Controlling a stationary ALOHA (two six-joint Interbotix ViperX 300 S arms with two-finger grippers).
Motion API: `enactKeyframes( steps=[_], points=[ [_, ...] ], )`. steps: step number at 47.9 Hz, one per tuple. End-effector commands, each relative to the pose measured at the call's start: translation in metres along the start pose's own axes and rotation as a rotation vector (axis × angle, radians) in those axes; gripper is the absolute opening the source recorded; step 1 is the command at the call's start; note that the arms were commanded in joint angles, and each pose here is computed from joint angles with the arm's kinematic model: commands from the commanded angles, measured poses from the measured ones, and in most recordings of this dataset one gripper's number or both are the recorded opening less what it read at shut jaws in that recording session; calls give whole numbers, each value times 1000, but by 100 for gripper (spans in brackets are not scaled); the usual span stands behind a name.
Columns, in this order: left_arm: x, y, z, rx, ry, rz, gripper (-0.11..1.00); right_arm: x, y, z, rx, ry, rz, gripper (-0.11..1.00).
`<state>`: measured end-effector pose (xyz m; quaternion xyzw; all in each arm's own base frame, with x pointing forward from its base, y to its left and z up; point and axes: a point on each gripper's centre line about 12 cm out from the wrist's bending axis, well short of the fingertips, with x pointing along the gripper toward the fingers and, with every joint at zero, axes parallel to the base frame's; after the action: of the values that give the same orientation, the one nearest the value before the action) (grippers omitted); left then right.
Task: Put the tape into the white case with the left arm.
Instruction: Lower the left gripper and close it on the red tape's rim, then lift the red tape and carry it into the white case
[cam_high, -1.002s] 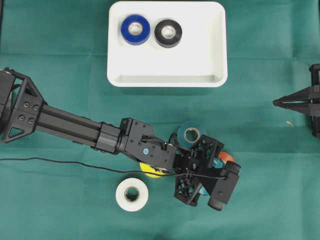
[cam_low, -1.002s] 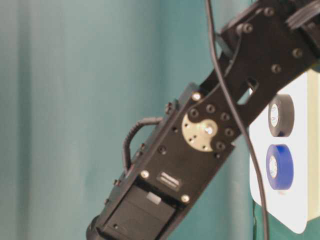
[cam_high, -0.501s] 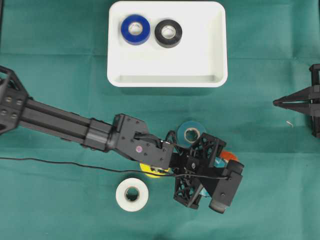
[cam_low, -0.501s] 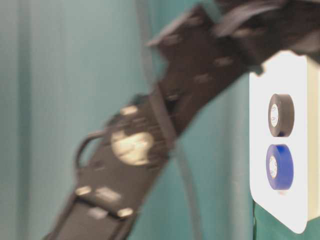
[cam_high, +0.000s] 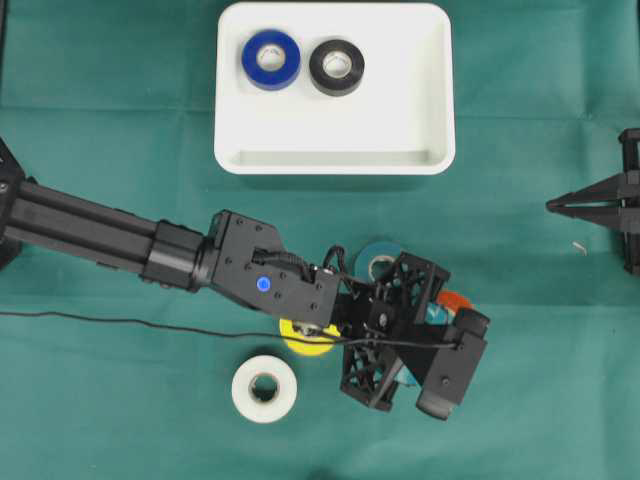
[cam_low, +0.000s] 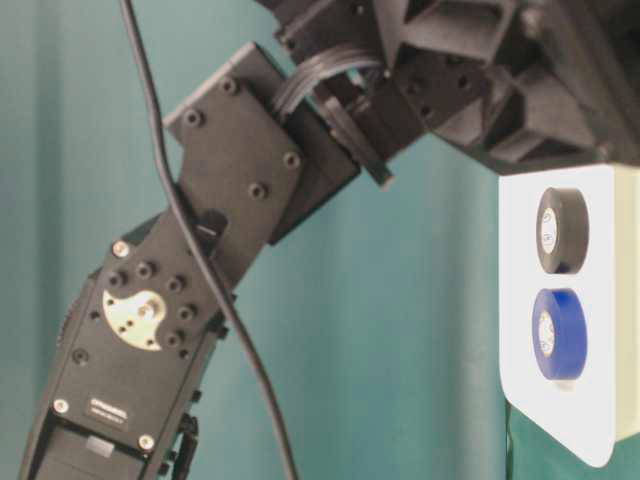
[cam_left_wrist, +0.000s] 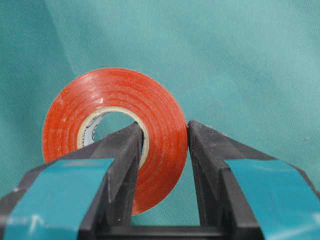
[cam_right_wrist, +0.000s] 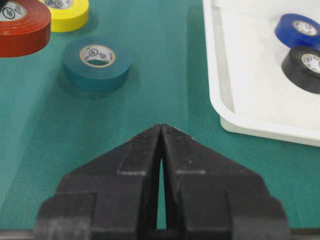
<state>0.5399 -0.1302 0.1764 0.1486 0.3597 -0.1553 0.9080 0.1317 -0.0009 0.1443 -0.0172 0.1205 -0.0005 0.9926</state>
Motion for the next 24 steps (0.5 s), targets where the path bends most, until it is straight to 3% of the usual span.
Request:
enactKeyframes(
  steps=[1,12,24],
  points=[
    [-27,8,27,0,-77,22,28,1,0,4,-1,-9,-1,-9],
    [-28,25,17,-23,-37,37,28,1,0,4,0,-9,-1,-9],
    [-46,65,0,-80,-13,93,28,1,0,4,0,-8,-1,-9]
  ],
)
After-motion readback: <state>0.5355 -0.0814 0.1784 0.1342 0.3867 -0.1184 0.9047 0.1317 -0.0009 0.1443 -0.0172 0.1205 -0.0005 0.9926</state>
